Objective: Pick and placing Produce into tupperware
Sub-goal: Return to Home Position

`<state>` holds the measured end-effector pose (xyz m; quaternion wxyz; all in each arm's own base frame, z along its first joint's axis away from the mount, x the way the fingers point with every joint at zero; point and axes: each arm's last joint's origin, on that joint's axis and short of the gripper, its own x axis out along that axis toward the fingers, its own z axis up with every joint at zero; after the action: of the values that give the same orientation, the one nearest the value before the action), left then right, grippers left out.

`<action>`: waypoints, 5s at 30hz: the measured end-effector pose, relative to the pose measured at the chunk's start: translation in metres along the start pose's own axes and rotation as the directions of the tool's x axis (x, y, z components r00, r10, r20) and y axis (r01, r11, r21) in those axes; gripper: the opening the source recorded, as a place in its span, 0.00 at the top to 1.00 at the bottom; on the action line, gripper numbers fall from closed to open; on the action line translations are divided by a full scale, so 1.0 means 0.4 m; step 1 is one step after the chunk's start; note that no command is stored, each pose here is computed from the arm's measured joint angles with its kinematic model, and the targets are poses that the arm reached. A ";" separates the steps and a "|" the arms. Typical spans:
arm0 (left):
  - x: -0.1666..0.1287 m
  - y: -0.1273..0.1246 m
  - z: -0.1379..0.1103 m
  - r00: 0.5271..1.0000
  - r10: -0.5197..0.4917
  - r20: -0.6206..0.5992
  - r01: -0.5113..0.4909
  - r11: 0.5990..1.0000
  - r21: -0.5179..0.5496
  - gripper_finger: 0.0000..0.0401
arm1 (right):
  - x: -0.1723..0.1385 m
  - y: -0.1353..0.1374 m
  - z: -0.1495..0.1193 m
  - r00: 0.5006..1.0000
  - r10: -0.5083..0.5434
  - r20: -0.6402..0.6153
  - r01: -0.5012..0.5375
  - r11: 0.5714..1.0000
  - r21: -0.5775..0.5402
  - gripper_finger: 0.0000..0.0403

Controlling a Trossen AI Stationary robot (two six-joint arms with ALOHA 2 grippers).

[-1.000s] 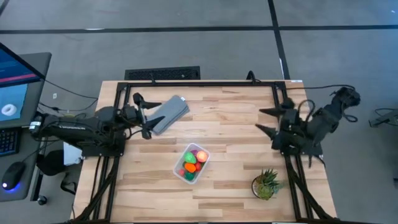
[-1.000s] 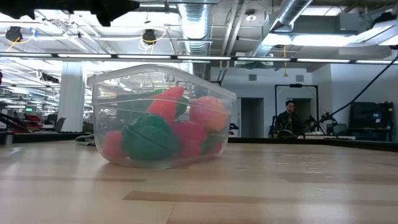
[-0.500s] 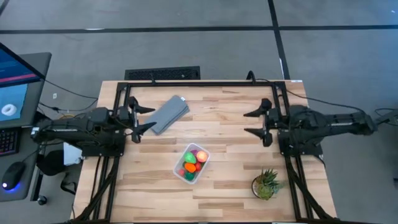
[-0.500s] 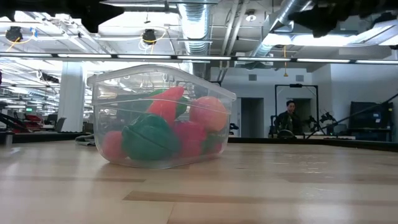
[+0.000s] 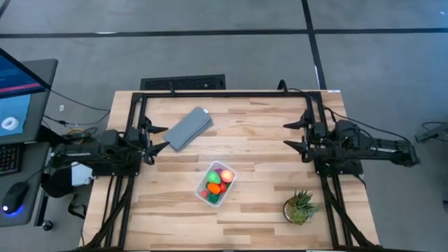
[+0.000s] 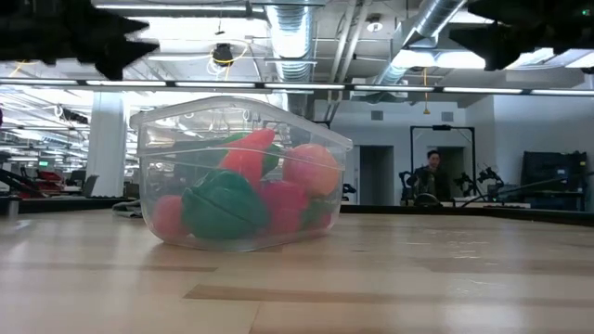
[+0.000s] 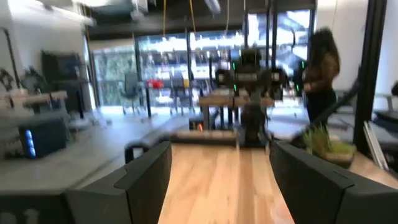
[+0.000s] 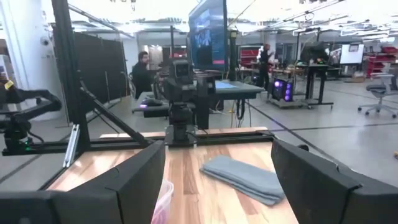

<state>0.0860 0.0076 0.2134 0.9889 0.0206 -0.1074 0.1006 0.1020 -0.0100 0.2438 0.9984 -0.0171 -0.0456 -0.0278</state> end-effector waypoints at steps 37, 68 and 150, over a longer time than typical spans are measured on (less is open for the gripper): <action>0.004 -0.013 -0.092 0.990 -0.108 -0.094 0.107 0.994 -0.020 0.35 | -0.030 0.013 -0.184 0.995 0.089 -0.047 -0.086 0.994 0.064 0.21; 0.002 -0.014 -0.112 0.980 -0.105 -0.170 0.105 0.994 -0.006 0.35 | -0.011 0.019 -0.223 0.975 0.027 -0.221 -0.027 1.000 0.004 0.21; 0.002 -0.014 -0.113 0.980 -0.106 -0.171 0.109 0.994 0.006 0.35 | -0.011 0.019 -0.223 0.975 0.028 -0.221 -0.027 1.000 0.004 0.21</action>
<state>0.0973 0.0052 0.1694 0.9983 0.0252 -0.0204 0.0493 0.1059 -0.0055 0.1542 0.9976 -0.0143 0.0660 -0.0157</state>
